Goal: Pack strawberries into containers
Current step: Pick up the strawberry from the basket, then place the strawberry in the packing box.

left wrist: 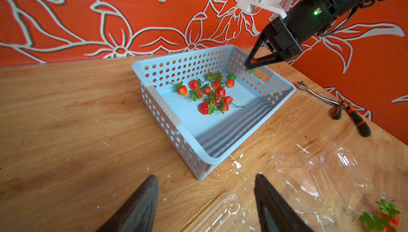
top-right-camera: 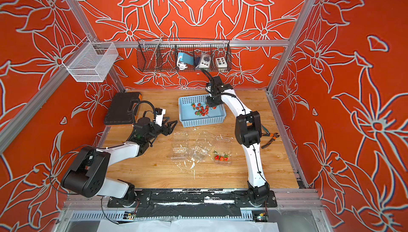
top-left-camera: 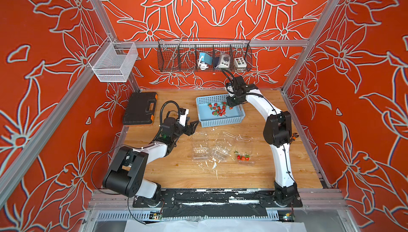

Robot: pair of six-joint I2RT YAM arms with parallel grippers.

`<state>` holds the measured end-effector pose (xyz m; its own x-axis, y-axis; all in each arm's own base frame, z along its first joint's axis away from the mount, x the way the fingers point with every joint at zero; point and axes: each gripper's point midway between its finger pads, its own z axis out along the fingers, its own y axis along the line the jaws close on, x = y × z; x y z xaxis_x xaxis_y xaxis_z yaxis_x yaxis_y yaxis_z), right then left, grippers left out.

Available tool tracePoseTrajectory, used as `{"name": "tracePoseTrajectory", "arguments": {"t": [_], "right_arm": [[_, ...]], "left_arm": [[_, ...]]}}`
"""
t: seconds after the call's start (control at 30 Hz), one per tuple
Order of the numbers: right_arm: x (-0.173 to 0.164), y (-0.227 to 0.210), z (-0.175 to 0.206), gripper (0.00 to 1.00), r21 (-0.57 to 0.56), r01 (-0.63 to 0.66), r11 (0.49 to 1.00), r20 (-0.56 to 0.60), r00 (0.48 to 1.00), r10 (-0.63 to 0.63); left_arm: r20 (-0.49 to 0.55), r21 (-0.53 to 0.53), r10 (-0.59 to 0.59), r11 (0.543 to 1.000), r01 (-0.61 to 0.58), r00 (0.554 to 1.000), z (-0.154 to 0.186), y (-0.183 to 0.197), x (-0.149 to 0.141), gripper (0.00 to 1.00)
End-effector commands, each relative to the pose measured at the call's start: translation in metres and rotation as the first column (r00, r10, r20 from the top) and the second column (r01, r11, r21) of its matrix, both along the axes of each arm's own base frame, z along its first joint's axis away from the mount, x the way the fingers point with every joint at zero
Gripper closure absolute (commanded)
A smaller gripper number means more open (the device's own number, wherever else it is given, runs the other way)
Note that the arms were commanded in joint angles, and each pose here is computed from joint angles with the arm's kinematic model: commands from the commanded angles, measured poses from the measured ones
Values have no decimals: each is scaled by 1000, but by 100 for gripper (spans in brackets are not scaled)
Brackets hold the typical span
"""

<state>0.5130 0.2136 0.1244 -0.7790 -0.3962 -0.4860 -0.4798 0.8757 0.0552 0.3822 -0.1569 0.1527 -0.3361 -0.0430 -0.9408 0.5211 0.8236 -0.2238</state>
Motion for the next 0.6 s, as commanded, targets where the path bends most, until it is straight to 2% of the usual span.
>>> {"name": "tracePoseTrajectory", "arguments": {"t": [0.0,0.17,0.57], "right_arm": [[-13,3,31,94,62,-9,998,33,999,7],[-60,-1,50,92,106,-8,994,52,999,3],[-209,-37,31,91,110,53,992,-12,999,-52]], "left_arm": [[31,2,-8,1000,8,999,11,-3,3,32],[37,-2,-7,1000,8,999,13,-3,2,32],[41,-6,-7,1000,8,999,14,-3,1,32]]}}
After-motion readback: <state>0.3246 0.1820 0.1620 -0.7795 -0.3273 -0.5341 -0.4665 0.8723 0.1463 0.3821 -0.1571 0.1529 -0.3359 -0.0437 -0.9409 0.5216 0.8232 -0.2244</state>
